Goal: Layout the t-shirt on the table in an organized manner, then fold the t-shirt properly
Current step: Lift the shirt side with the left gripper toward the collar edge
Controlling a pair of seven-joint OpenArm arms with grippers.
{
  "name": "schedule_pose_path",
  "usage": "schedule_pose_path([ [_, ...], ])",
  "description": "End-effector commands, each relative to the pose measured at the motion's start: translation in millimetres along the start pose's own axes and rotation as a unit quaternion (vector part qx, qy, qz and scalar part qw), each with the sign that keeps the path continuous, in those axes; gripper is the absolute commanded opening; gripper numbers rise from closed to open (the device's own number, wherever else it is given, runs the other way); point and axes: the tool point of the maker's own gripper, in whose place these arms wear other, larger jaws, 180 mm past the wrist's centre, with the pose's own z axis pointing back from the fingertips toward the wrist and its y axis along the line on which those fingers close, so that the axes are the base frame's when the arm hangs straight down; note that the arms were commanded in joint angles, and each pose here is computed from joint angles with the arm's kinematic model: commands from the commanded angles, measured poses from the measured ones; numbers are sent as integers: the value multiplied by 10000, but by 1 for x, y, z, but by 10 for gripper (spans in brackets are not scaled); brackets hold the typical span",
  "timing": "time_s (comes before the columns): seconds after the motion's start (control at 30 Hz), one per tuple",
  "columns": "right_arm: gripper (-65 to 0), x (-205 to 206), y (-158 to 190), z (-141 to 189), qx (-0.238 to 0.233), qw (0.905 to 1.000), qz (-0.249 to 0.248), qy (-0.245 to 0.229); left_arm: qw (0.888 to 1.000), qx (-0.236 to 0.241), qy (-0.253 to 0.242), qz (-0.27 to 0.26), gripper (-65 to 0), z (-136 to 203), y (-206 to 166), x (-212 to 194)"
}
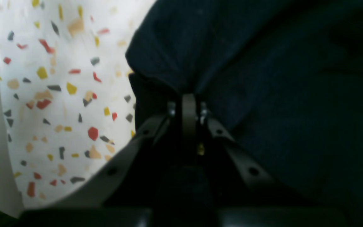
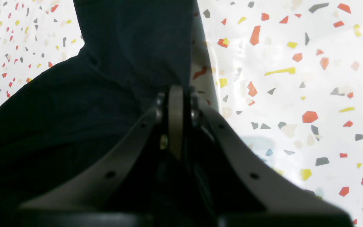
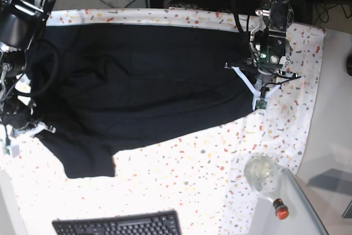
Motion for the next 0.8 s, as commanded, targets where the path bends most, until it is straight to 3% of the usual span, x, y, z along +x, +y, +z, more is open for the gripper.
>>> schedule_pose_path([
  [0.0, -650, 26, 2, 5, 52, 9994, 81, -343, 9999, 83, -151, 6, -650, 2, 6, 9],
  [0.17, -650, 26, 2, 5, 52, 9994, 81, -343, 9997, 81, 210, 20, -650, 2, 6, -4],
  [0.2, -650, 26, 2, 5, 52, 9994, 81, -343, 9997, 82, 233, 22, -602, 3, 6, -4],
  [0.37, -650, 26, 2, 5, 49, 9994, 80, -336, 9996, 117, 258, 15, -178, 4, 10, -5],
  [0.47, -650, 26, 2, 5, 49, 9994, 80, -336, 9997, 119, 219, 16, -39, 6, 10, -3],
  [0.63, -650, 25, 2, 5, 47, 9994, 79, -328, 9971, 416, -460, 433, -71, 45, 39, 24],
  [0.77, -650, 25, 2, 5, 47, 9994, 79, -328, 9869, 402, -827, 1324, -72, 62, 71, 35],
])
